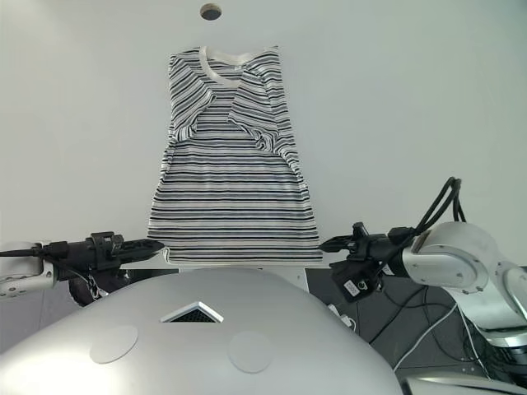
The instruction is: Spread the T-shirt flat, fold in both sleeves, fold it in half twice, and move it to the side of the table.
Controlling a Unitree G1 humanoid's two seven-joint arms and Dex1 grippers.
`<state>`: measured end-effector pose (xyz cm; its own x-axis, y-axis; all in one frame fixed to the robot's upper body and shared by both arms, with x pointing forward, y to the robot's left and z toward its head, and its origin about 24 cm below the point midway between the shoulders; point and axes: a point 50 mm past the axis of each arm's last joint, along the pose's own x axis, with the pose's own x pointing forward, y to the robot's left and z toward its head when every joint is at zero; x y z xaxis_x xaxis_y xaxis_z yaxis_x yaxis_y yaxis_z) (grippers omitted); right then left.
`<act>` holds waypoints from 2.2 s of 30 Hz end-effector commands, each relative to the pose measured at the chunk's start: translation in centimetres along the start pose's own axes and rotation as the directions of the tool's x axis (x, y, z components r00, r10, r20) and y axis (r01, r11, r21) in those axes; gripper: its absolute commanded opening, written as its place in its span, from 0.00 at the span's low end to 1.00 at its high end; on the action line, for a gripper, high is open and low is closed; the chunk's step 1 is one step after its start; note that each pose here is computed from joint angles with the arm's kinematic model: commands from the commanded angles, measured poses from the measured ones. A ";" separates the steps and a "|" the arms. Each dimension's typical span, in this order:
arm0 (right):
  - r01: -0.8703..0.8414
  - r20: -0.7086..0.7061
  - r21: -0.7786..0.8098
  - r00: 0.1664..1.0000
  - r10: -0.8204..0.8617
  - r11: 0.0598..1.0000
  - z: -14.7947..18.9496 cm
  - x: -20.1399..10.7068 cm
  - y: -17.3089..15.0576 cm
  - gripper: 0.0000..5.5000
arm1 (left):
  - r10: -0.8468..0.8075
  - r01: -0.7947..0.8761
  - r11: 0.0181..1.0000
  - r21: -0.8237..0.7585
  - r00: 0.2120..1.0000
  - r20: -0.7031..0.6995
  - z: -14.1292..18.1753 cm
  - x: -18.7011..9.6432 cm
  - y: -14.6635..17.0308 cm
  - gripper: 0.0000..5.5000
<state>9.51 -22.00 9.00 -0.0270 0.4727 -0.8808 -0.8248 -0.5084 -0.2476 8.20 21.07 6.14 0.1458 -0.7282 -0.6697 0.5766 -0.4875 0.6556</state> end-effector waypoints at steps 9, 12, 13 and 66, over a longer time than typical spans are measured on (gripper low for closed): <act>-0.009 -0.016 0.001 1.000 0.009 1.000 -2.2 1.0 0.8 0.39 | 0.007 -0.007 1.000 0.024 1.000 -0.009 0.2 0.1 0.7 0.00; -0.011 0.001 -0.019 1.000 0.011 1.000 -2.0 1.4 0.6 0.39 | 0.006 -0.006 1.000 0.025 1.000 -0.011 0.1 0.0 0.8 0.00; -0.007 0.009 -0.028 1.000 0.007 1.000 -1.8 1.5 0.4 0.39 | 0.006 -0.006 1.000 0.025 1.000 -0.012 0.1 0.0 0.8 0.00; -0.041 0.016 -0.095 0.999 0.043 0.995 0.1 1.9 -1.6 0.00 | 0.059 -0.058 0.998 -0.032 0.998 0.007 0.2 -0.1 2.2 0.00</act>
<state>10.64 -20.34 7.61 -0.0758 0.4605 -0.8844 -0.7664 -0.5943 -0.2438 9.22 19.84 7.54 0.1801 -0.7710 -0.6108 0.5869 -0.4141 0.6958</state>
